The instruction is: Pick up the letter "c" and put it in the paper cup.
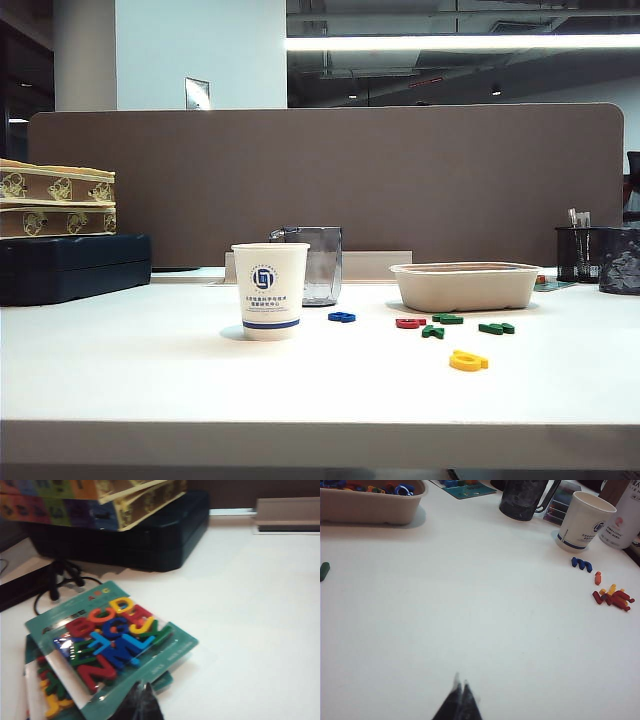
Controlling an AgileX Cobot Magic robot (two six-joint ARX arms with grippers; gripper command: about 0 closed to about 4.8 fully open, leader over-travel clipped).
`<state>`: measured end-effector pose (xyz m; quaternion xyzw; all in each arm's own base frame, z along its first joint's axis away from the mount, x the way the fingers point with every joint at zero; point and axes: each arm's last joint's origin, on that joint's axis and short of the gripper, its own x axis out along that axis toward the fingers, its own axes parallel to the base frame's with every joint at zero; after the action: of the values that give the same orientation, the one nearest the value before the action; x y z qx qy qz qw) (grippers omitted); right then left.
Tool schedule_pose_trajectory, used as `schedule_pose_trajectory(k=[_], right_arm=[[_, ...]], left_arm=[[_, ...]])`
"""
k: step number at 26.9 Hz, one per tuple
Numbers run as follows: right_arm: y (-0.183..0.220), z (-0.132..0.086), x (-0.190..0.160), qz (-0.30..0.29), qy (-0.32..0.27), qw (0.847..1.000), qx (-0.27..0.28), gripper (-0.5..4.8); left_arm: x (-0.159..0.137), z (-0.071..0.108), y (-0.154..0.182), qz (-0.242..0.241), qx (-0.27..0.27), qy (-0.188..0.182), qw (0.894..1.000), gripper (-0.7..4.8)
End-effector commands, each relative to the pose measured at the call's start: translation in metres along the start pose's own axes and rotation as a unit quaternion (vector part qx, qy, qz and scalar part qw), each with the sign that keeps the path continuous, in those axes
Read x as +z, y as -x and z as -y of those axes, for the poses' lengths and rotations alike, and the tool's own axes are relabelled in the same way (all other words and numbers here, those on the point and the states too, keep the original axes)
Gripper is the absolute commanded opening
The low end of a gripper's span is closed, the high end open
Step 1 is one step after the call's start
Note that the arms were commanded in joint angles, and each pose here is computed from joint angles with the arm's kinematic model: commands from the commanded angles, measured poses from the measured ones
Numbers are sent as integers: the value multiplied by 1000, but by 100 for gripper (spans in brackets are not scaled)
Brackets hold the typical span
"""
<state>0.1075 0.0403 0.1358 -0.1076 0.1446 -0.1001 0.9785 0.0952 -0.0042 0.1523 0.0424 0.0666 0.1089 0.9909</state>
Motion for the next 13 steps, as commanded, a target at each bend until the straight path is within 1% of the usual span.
schedule_pose_trajectory(k=[1,6,13], right_arm=[[0,0,-1,3,-5,1000,0,0],[0,0,-1,3,-5,1000,0,0],[0,0,-1,3,-5,1000,0,0]], left_arm=[[-1,-4,-1,-7,21,4,1000,-5],[-1,-9,-2,-9,47,7,999,-5],[-1,-9,-2,-10,49,7,999,-5]])
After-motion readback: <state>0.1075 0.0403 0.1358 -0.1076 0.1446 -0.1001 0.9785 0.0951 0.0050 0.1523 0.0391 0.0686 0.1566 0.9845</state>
